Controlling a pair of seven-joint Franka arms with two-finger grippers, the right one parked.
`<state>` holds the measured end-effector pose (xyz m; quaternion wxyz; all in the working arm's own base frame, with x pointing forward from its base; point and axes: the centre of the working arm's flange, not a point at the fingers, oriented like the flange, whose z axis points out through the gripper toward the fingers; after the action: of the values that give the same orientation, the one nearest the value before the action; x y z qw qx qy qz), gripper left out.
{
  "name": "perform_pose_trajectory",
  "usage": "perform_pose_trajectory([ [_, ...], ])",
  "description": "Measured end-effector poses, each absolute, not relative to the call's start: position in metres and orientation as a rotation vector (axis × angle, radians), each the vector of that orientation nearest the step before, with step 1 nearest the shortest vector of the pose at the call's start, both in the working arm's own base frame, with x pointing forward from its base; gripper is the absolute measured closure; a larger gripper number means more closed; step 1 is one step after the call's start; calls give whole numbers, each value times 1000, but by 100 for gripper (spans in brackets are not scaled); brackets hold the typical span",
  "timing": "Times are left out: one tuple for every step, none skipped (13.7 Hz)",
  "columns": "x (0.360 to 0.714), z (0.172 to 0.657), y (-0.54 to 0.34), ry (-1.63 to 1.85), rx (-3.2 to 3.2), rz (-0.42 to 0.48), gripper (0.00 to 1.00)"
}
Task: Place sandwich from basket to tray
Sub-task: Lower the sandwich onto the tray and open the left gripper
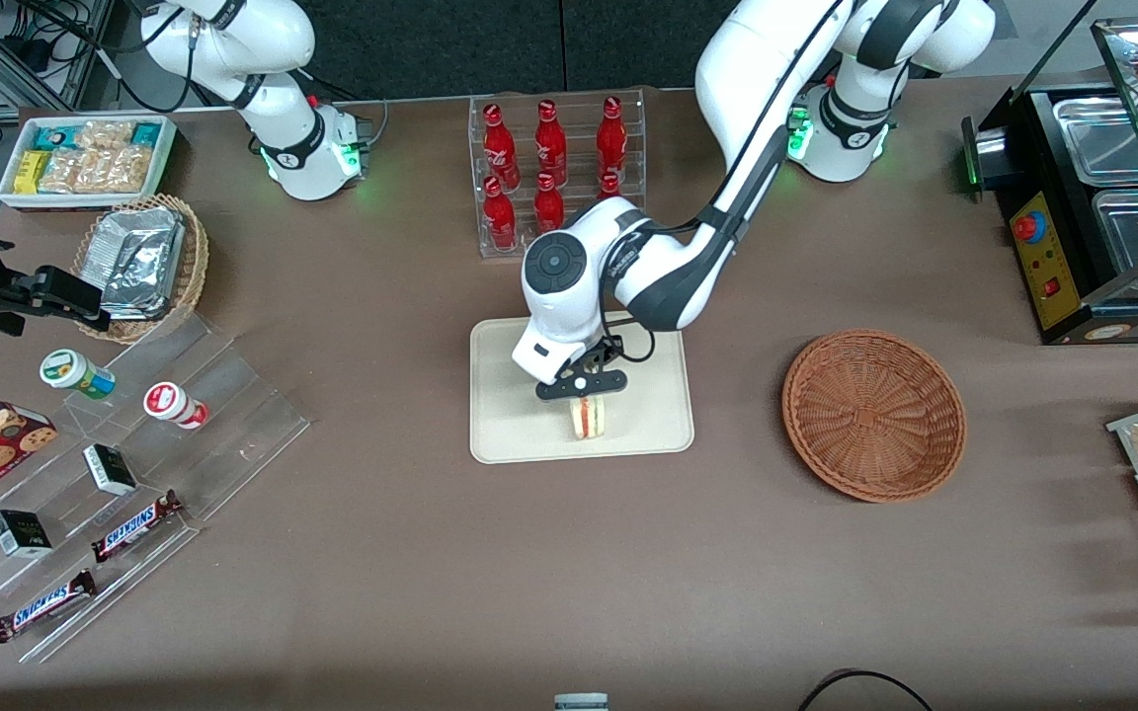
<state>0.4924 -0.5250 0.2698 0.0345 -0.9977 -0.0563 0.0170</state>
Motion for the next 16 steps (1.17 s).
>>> perform_pose_trajectory([
  [489, 265, -528, -163, -3064, 57, 85],
  [486, 262, -531, -153, -3061, 62, 85],
  [483, 259, -532, -147, -3058, 65, 85],
  [482, 257, -533, -143, -3056, 68, 85],
  [481, 256, -534, -141, -3054, 70, 85],
  [480, 254, -535, -136, -3053, 71, 85],
  [478, 253, -536, -128, -3051, 73, 81],
  [475, 250, -538, -119, -3048, 73, 70],
  [473, 249, -540, -110, -3045, 72, 62],
  [472, 249, -541, -105, -3044, 71, 50],
  [472, 250, -542, -105, -3046, 67, 40],
  [474, 255, -542, -110, -3050, 59, 30],
  [478, 264, -541, -120, -3051, 50, 19],
  [484, 278, -537, -138, -3042, 50, 8],
  [492, 299, -528, -169, -3032, 50, 0],
  [504, 327, -512, -214, -3024, 49, 0],
])
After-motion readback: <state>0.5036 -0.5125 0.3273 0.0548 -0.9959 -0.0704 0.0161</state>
